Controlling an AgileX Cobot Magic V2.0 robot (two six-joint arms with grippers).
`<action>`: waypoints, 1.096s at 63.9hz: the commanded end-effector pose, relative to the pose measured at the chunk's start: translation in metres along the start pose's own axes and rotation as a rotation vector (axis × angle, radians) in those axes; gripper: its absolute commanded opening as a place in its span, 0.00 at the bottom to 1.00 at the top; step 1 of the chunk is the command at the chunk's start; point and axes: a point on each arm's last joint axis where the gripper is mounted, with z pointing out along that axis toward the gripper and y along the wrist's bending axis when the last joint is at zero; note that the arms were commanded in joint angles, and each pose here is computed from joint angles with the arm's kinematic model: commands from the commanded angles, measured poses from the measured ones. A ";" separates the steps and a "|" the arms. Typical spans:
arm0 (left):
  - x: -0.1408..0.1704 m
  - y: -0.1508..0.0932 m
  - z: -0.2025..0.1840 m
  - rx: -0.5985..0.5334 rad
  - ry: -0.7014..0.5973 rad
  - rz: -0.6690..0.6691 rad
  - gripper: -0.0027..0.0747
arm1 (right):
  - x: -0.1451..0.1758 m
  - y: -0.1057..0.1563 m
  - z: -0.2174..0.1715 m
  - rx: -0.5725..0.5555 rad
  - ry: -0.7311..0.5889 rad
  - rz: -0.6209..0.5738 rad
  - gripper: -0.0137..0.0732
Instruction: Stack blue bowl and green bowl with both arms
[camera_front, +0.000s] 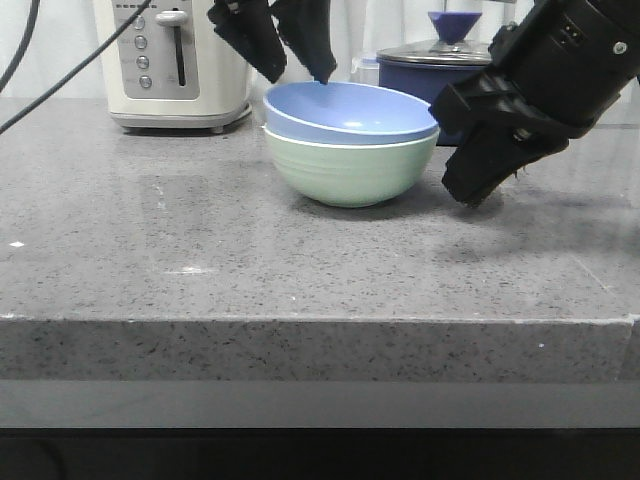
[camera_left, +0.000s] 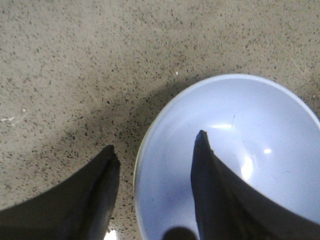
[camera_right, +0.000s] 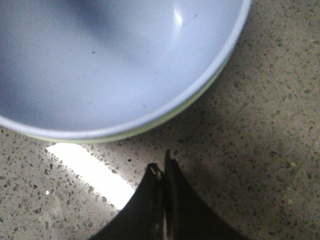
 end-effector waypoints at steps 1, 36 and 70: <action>-0.016 -0.004 -0.060 -0.010 -0.181 0.010 0.49 | -0.016 0.001 -0.016 0.018 -0.100 -0.006 0.08; 0.059 0.004 -0.173 -0.202 -0.304 0.004 0.48 | -0.016 0.001 -0.016 0.018 -0.100 -0.006 0.08; 0.197 0.006 -0.217 -0.245 -0.390 -0.095 0.48 | -0.015 0.002 -0.016 0.006 -0.083 -0.002 0.08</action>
